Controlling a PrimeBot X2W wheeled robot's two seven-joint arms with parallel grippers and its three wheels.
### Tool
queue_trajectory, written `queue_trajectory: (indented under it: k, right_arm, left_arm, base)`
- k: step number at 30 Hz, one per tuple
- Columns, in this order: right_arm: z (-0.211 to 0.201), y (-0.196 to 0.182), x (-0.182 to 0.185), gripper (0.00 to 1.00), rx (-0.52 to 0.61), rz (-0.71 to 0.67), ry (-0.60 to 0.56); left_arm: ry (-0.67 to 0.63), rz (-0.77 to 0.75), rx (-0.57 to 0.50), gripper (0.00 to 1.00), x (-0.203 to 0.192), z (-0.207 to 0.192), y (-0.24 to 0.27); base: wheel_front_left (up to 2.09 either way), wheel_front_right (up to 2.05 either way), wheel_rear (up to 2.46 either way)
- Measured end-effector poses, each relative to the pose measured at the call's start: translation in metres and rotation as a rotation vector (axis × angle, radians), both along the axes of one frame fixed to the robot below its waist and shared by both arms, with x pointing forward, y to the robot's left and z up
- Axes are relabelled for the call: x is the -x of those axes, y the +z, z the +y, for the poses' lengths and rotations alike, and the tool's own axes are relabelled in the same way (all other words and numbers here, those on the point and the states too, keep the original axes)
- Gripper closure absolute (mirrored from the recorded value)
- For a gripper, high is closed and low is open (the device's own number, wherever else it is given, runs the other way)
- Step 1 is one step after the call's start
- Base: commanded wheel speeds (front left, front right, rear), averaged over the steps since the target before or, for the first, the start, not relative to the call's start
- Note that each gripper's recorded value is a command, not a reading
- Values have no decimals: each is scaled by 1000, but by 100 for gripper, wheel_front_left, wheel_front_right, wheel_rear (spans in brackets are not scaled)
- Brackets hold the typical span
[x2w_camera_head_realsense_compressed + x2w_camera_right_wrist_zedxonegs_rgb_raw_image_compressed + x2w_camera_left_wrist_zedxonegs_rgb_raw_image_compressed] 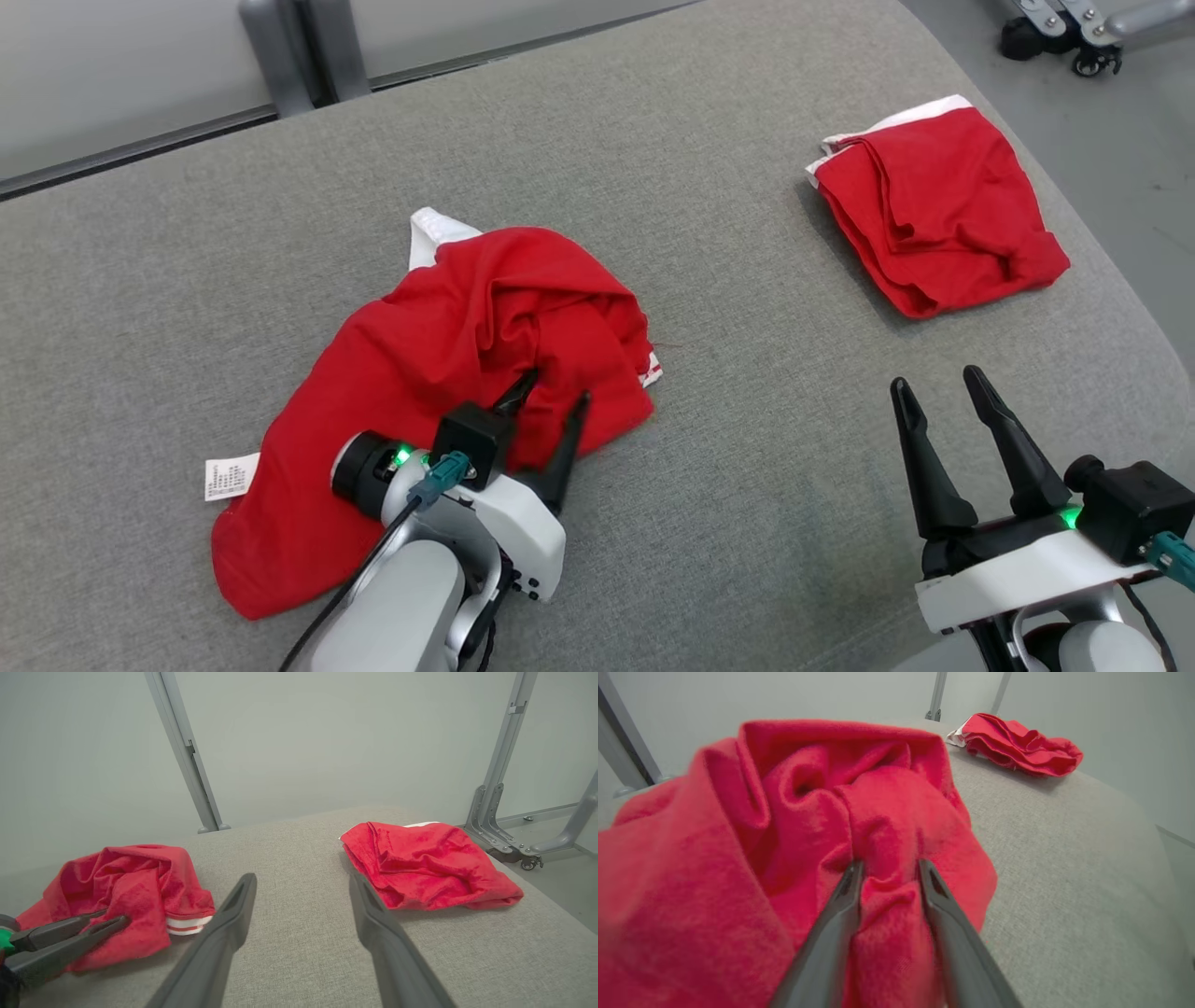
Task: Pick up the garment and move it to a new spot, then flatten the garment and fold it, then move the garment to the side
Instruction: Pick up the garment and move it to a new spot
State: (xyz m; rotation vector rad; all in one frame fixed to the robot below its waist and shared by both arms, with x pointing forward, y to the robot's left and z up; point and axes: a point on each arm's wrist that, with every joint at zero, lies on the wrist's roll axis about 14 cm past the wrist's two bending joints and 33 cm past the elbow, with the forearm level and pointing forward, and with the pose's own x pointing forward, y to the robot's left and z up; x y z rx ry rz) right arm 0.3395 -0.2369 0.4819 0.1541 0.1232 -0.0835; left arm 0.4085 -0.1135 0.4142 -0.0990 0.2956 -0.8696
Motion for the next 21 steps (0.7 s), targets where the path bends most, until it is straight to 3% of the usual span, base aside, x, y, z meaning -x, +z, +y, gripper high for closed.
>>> queue_trajectory:
  k: [6, 12, 15, 21]
  right_arm:
    - [0, -2, -3, 0, -2, -3, 4]
    - [7, 8, -10, 0, 11, -40, 48]
    - [16, 12, -11, 0, 13, -45, 80]
    - [39, 16, -14, 0, 6, -52, 159]
  left_arm:
    - [-1, -28, 79, 0, 7, -7, 13]
    - [105, -133, 156, 0, -4, 15, 56]
    - [207, -167, 162, 0, -9, 45, 68]
    - [520, -255, 122, 0, -20, 148, 87]
  base:
    - [0, 0, 0]
    - [0, 0, 0]
    - [0, 0, 0]
    - [0, 0, 0]
